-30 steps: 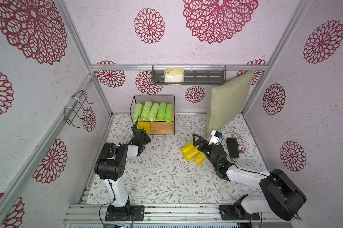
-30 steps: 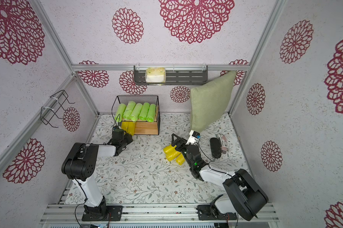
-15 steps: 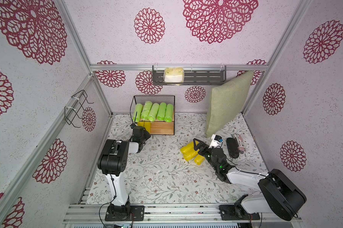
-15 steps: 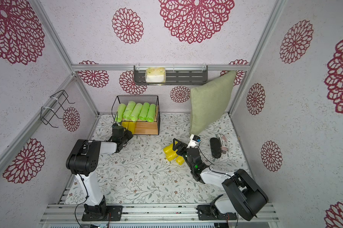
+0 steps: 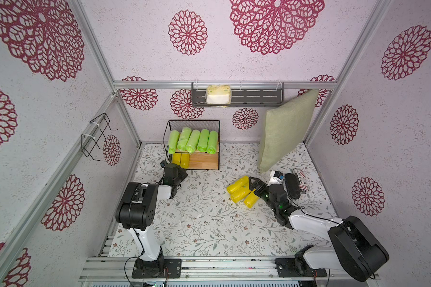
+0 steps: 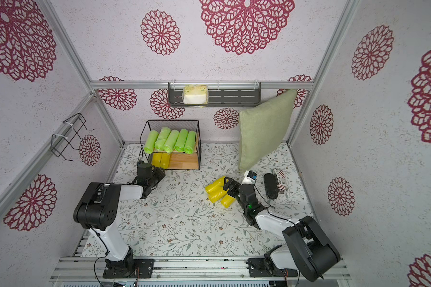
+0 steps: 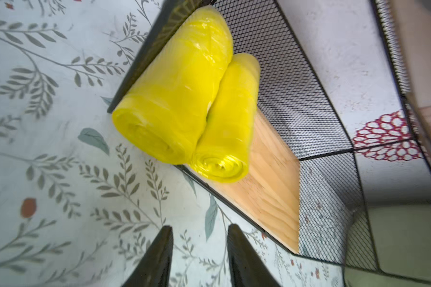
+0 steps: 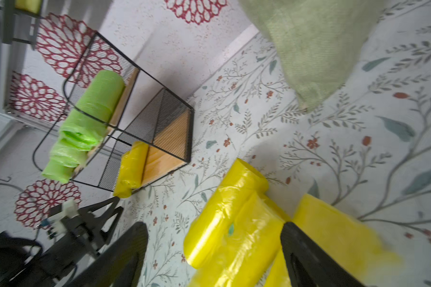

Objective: Sort the rolls of trash bags by color and place them on the shelf
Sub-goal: Place the roll of trash bags on the shelf, then pick up the roll of trash bags from the center of the board.

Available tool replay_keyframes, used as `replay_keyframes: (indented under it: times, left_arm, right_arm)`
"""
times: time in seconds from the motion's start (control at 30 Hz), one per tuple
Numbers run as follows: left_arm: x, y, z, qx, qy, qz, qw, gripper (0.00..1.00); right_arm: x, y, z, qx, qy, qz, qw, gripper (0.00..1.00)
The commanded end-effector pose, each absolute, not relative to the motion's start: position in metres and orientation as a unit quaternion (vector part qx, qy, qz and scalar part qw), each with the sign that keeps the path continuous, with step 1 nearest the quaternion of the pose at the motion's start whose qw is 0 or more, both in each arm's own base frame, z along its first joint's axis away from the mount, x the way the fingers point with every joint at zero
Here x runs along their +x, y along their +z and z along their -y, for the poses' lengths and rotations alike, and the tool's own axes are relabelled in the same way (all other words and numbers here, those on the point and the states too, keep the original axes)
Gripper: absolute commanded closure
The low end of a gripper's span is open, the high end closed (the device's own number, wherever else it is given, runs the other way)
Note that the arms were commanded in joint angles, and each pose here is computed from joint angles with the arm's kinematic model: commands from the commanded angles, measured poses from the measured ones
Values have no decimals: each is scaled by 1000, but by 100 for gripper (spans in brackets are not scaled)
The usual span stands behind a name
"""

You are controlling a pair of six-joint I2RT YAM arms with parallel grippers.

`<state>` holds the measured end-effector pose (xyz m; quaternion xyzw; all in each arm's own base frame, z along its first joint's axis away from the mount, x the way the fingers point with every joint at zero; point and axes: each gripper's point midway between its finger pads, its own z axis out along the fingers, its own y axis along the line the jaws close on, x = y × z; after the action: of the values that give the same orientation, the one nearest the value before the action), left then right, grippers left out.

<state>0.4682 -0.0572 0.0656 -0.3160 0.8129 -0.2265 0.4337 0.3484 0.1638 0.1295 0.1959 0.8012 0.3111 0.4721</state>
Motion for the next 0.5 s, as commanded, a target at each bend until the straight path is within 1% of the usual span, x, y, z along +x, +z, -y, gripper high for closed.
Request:
replay_keyframes:
  times: [0.0, 0.17, 0.33, 0.47]
  left_arm:
    - [455, 95, 72, -287, -255, -806, 450, 56]
    - [427, 117, 106, -216, -260, -834, 437, 49]
    - [410, 136, 144, -134, -278, -848, 432, 46]
    - [407, 143, 160, -107, -291, -849, 427, 46]
  right_arm:
    - [344, 115, -147, 187, 272, -834, 442, 12]
    - [343, 88, -128, 186, 218, -873, 394, 10]
    - [351, 79, -137, 181, 236, -878, 375, 10]
    - [359, 73, -143, 187, 245, -878, 367, 12]
